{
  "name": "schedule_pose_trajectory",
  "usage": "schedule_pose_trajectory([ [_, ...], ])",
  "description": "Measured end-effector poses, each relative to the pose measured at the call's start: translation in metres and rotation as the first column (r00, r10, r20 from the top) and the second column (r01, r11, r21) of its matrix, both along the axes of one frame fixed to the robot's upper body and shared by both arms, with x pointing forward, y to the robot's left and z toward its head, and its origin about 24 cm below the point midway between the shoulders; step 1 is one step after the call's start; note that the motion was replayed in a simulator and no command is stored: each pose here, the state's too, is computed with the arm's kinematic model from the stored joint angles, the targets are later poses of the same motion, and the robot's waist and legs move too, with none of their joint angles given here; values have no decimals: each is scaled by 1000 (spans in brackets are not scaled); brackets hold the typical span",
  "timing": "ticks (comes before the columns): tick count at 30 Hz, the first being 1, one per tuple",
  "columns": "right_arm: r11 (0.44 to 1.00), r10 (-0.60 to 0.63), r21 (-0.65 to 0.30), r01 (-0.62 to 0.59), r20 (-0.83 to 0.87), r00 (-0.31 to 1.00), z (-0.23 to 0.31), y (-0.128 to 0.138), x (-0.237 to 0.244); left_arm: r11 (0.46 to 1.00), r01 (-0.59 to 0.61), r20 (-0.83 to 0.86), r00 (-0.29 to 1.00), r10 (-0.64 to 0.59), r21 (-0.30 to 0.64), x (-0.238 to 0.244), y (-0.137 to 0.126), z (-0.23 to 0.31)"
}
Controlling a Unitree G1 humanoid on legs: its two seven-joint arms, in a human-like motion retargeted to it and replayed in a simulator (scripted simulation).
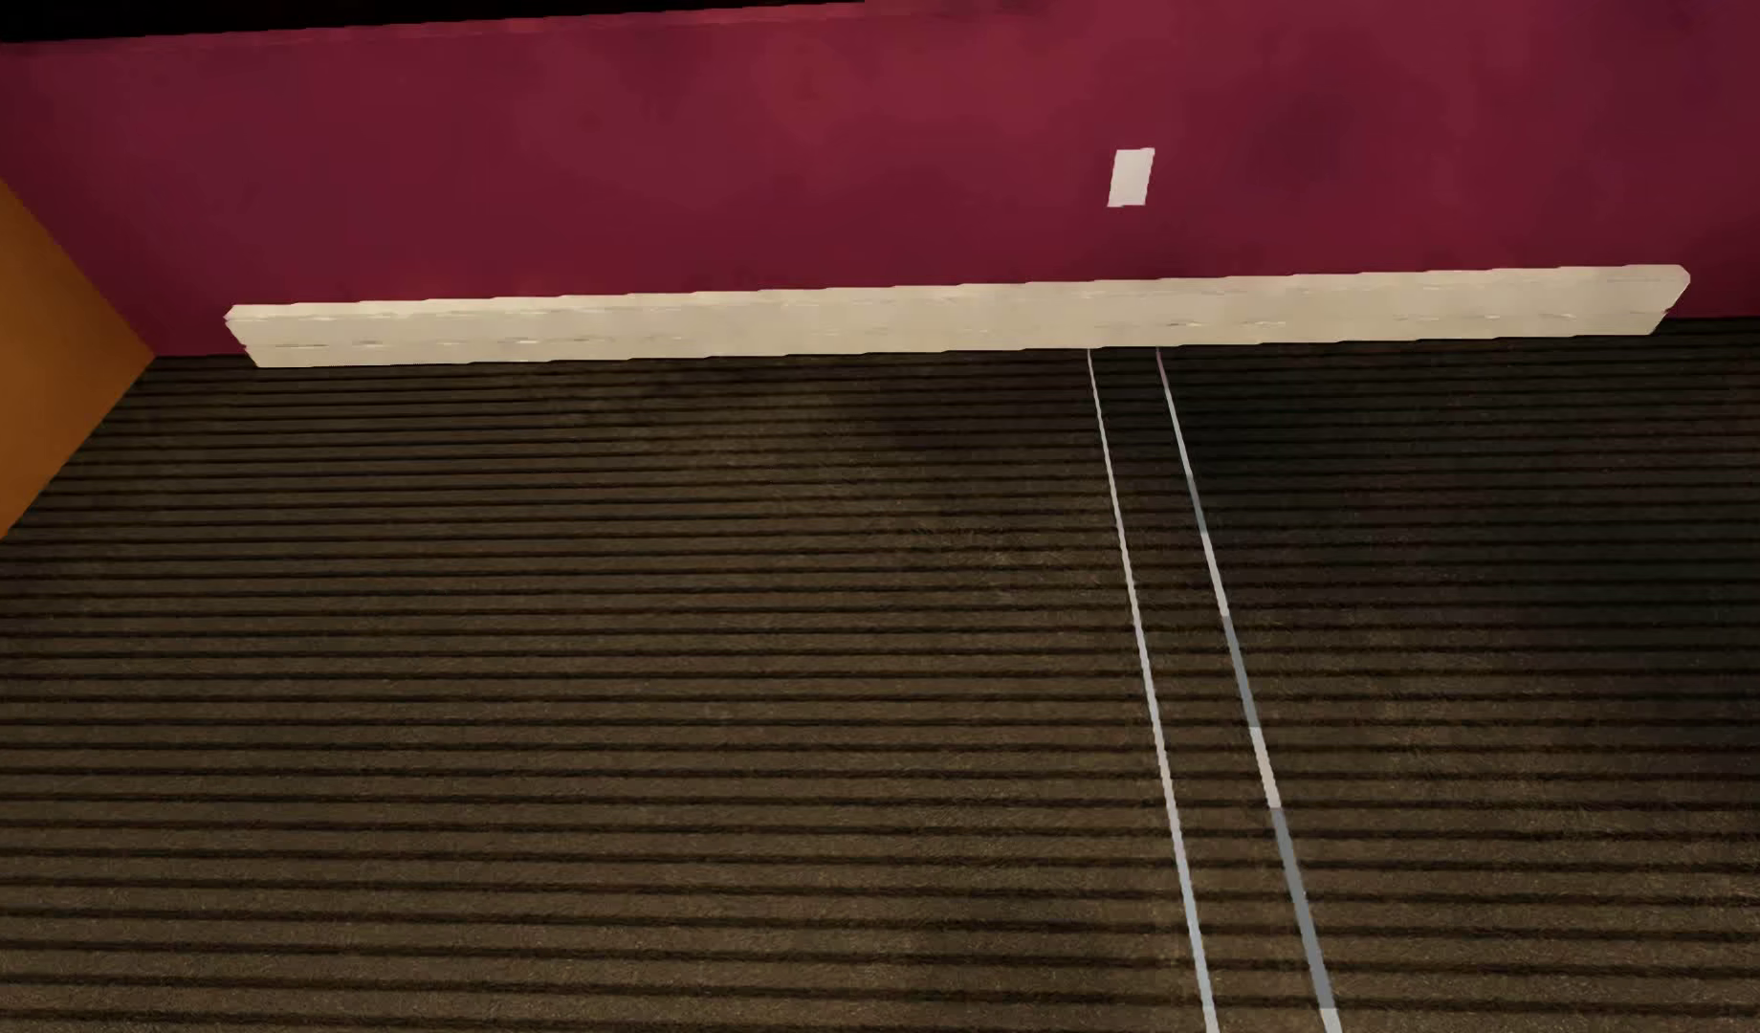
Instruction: Rest on the white chair
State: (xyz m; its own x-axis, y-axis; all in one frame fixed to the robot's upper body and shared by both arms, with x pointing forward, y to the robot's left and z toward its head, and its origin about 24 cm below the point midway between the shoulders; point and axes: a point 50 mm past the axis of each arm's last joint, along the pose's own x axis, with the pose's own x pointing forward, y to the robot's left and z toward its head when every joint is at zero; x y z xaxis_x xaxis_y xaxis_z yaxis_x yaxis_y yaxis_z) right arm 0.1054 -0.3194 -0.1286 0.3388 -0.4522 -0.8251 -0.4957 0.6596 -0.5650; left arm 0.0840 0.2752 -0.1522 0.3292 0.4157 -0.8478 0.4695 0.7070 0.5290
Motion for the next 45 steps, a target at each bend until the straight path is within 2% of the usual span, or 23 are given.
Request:
schedule_pose_trajectory([
  [6,1000,24,15,-24,17,1000,-1,5,4,1000,20,-26,999,-20,-6,-2,1,0],
  [12,995,81,49,-81,0,997,-4,12,2,999,32,51,998,-32,-1,18,-1,4],
  [15,989,146,30,-145,-37,989,1,2,1,997,65,84,995,-62,-35,28,-14,3],
  [17,991,131,7,-131,-19,991,6,-6,3,993,100,66,993,-96,-60,28,-19,1],
  [23,994,114,0,-114,-8,993,6,-10,-5,997,51,13,999,-50,-62,10,-5,1],
  [27,987,158,6,-159,18,987,6,-4,5,997,54,50,997,-51,-59,14,-1,3],
  [28,998,55,-20,-54,43,998,3,-6,-9,998,-11,-34,999,9,-58,-6,0,-1],
  [32,1000,4,-12,-3,104,995,4,-4,-8,997,61,-73,995,-65,-56,-16,-1,-3],
  [34,1000,10,-6,-10,95,995,5,-5,-5,997,49,-71,996,-53,-53,-16,1,-2],
  [37,999,-21,29,18,127,992,0,8,1,999,51,-67,996,-51,-14,-11,12,3],
  [40,997,22,73,-31,110,994,-3,17,6,993,117,-54,992,-116,3,4,16,7],
  [45,997,-10,71,4,90,996,-2,11,1,976,216,15,976,-216,0,35,6,13],
])
